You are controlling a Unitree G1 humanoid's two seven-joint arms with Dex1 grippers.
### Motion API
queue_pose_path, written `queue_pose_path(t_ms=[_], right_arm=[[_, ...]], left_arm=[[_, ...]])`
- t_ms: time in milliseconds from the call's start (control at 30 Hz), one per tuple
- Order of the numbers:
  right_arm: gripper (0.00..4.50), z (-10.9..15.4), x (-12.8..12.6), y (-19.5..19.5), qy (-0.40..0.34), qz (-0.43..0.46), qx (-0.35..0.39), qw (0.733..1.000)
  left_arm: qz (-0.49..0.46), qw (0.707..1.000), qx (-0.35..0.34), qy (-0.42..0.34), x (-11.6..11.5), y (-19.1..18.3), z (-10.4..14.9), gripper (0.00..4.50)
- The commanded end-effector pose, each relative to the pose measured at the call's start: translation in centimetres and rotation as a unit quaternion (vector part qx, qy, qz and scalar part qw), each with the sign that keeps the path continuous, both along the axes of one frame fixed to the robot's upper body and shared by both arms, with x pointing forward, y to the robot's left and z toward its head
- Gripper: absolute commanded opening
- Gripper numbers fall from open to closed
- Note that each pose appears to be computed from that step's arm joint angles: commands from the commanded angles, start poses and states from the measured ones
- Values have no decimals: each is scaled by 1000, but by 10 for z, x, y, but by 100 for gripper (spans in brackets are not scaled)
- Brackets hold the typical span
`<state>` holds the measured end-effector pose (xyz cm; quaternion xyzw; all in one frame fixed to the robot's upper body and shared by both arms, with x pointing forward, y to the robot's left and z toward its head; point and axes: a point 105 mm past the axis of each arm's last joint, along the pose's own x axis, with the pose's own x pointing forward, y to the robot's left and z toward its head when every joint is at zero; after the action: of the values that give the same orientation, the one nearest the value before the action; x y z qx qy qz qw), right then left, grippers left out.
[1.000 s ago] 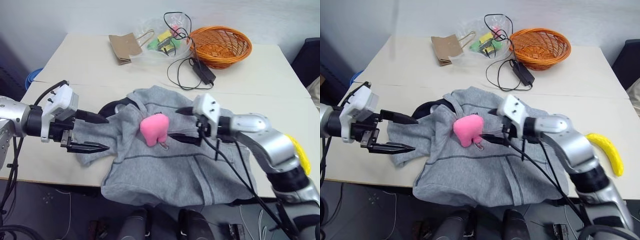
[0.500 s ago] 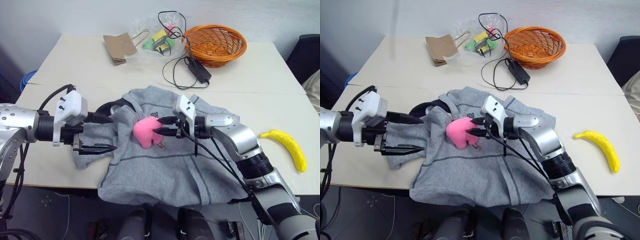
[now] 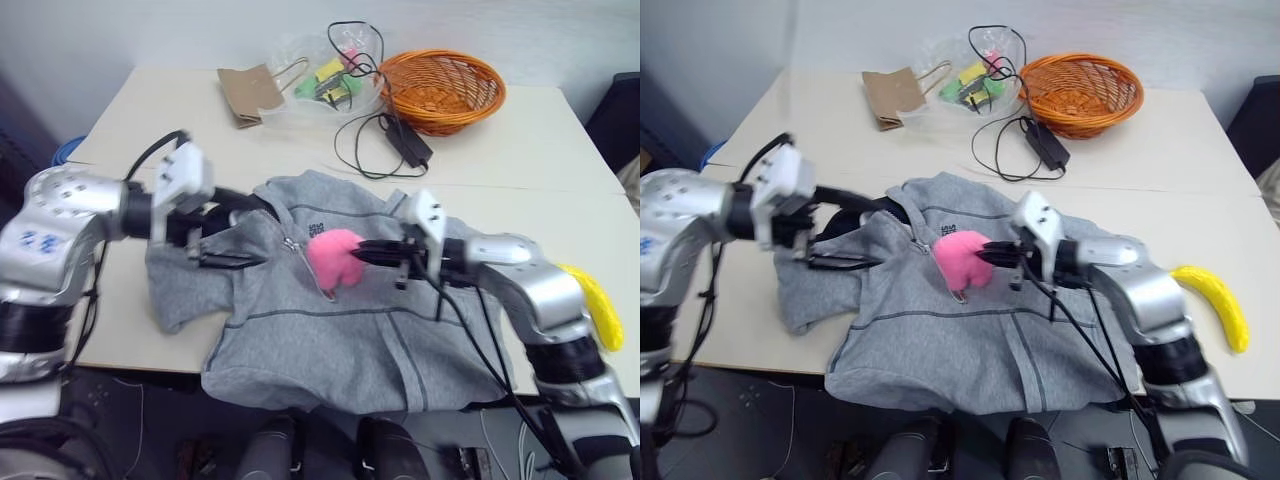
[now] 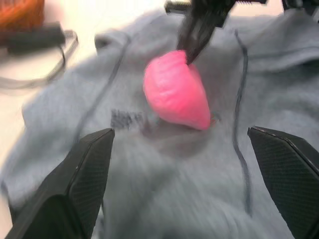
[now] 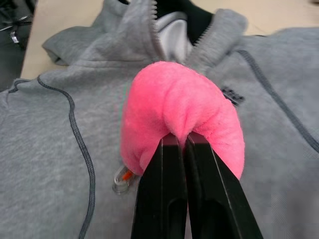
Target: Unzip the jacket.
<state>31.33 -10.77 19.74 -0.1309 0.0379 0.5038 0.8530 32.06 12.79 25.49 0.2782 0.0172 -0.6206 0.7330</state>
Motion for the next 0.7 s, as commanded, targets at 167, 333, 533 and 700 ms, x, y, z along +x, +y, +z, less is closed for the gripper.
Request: queue_pose_path(t_ms=[167,333,533,700], right_arm=[[7,26,-12,-20,-45,-85,31,995],[7,41,-19,-51,-64,-167,48,983],[0,47,-33,-73,-67,-218,61,972],[0,43,-40,-71,-63,-222,62,971]], left_arm=[[-60,994,85,-32,30,-20,-23,450],[-58,985,154,-41,54,-12,-50,450],[-45,987,153,-36,68,-11,-67,411],[-44,982,184,-28,71,-14,-95,307]])
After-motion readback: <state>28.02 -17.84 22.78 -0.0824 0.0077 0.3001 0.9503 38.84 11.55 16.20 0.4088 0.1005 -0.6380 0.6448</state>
